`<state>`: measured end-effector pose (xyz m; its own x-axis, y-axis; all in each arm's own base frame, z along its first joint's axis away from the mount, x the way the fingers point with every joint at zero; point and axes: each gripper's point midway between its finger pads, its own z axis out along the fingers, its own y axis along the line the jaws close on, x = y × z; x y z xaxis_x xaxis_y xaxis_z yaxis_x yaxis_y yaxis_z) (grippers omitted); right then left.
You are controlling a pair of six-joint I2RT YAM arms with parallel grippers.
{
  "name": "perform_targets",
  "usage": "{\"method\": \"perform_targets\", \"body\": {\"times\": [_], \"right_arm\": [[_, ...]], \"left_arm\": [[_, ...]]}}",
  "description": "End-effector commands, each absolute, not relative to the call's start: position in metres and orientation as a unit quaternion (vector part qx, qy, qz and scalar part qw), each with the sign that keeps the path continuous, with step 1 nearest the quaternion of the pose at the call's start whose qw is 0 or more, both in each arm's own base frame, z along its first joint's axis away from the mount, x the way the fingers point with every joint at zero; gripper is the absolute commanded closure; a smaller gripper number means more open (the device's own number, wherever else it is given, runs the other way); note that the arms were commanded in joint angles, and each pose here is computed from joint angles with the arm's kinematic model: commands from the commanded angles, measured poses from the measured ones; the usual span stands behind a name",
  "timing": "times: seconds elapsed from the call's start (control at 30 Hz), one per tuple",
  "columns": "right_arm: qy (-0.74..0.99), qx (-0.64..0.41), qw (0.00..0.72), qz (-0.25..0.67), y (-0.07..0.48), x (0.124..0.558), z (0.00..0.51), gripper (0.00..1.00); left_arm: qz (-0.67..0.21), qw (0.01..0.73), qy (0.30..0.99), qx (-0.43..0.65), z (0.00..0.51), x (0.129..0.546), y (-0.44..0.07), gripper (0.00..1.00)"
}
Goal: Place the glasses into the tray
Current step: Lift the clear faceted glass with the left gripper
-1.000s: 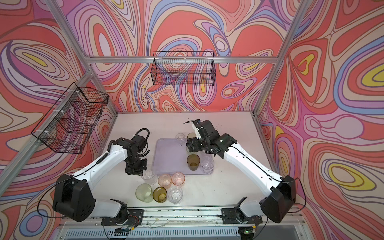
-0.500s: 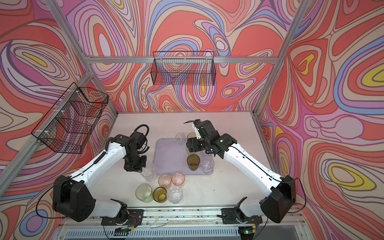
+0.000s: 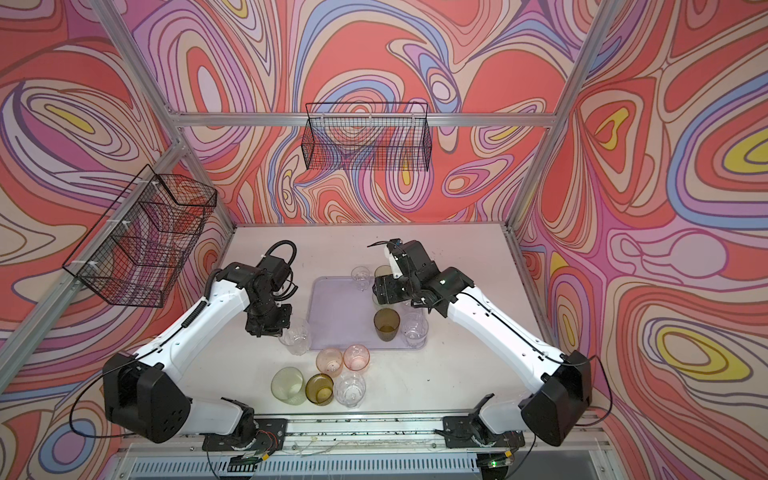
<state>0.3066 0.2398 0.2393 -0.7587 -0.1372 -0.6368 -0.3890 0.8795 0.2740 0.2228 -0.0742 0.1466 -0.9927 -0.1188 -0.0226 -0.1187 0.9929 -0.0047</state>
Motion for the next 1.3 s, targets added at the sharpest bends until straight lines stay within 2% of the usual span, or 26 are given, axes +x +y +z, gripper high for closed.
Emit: {"method": "perform_targets", "body": {"times": [0.0,0.47,1.27], "right_arm": [[0.914,-0.143,0.322,0.200,0.238,0.306,0.244,0.19],[0.913,-0.139,0.328,0.202,0.235,0.304,0.251,0.19],[0.915,-0.121,0.329,0.200,0.228,0.299,0.256,0.19]], "left_arm": [[0.007,0.011,0.998,-0.058,0.156,0.224,-0.070,1.00],[-0.046,0.046,0.997,-0.051,0.171,0.258,-0.094,1.00],[-0.056,0.074,0.996,-0.010,0.178,0.306,-0.122,1.00]]}}
